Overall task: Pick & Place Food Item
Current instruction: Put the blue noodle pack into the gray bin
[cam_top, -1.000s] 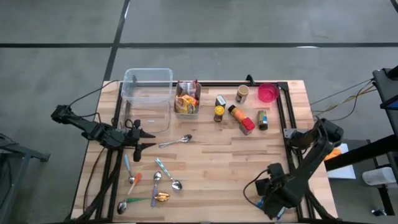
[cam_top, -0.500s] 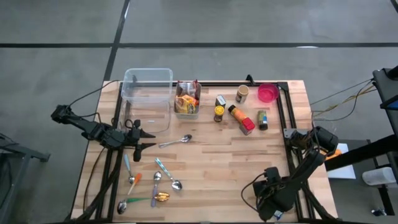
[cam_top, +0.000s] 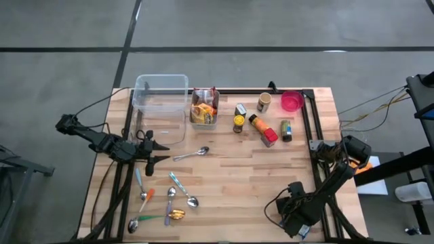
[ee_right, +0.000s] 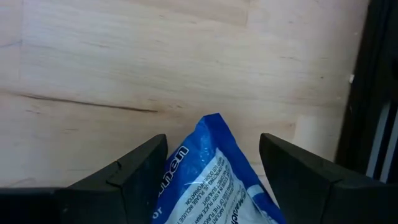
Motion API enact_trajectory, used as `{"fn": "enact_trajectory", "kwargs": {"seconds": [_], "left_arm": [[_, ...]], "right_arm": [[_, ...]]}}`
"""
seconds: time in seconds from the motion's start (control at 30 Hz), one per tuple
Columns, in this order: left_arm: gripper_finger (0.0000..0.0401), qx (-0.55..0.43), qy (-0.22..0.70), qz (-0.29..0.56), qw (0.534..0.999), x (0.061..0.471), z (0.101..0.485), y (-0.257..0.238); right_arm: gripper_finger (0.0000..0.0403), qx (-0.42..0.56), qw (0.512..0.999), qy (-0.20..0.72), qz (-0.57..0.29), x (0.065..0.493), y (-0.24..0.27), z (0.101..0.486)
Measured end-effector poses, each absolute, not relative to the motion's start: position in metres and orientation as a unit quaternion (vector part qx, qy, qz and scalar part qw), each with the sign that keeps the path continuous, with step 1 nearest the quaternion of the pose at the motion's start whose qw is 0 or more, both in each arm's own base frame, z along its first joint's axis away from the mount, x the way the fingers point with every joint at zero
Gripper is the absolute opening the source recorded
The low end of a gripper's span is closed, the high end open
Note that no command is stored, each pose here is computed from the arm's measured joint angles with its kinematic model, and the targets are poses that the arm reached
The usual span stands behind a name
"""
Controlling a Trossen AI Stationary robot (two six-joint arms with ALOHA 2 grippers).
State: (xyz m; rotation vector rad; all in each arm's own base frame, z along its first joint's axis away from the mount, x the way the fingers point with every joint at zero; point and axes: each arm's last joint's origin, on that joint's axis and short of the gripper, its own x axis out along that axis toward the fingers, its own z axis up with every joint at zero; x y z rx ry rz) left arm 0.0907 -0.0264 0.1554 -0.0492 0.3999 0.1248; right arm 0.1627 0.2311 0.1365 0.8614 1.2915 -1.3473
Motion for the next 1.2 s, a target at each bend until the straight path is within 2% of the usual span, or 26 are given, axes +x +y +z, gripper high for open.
{"fn": "enact_trajectory", "kwargs": {"seconds": [0.13, 0.53, 0.67, 0.77, 1.0, 1.2], "left_arm": [[0.0163, -0.024, 0.198, 0.062, 0.978, 0.0907, 0.1555, -0.0264], [0.0163, -0.024, 0.198, 0.062, 0.978, 0.0907, 0.1554, -0.0264], [0.0163, -0.024, 0.198, 0.062, 0.978, 0.0907, 0.1554, -0.0264], [0.0163, -0.024, 0.198, 0.062, 0.978, 0.0907, 0.1555, -0.0264], [0.0163, -0.024, 0.198, 0.062, 0.978, 0.0907, 0.1554, -0.0264], [0.0164, -0.024, 0.198, 0.062, 0.978, 0.0907, 0.1554, -0.0264]], "right_arm": [[0.0231, 0.364, 0.517, 0.539, -0.557, 0.1634, 0.232, 0.1378], [0.0065, 0.37, 0.527, 0.543, -0.538, 0.1658, 0.234, 0.1361], [0.0024, 0.368, 0.523, 0.548, -0.539, 0.165, 0.2342, 0.1362], [0.0021, 0.368, 0.522, 0.549, -0.54, 0.165, 0.2342, 0.1363], [0.0042, 0.369, 0.522, 0.548, -0.539, 0.1649, 0.2339, 0.1368], [0.0017, 0.372, 0.533, 0.539, -0.535, 0.1652, 0.2332, 0.1389]]}}
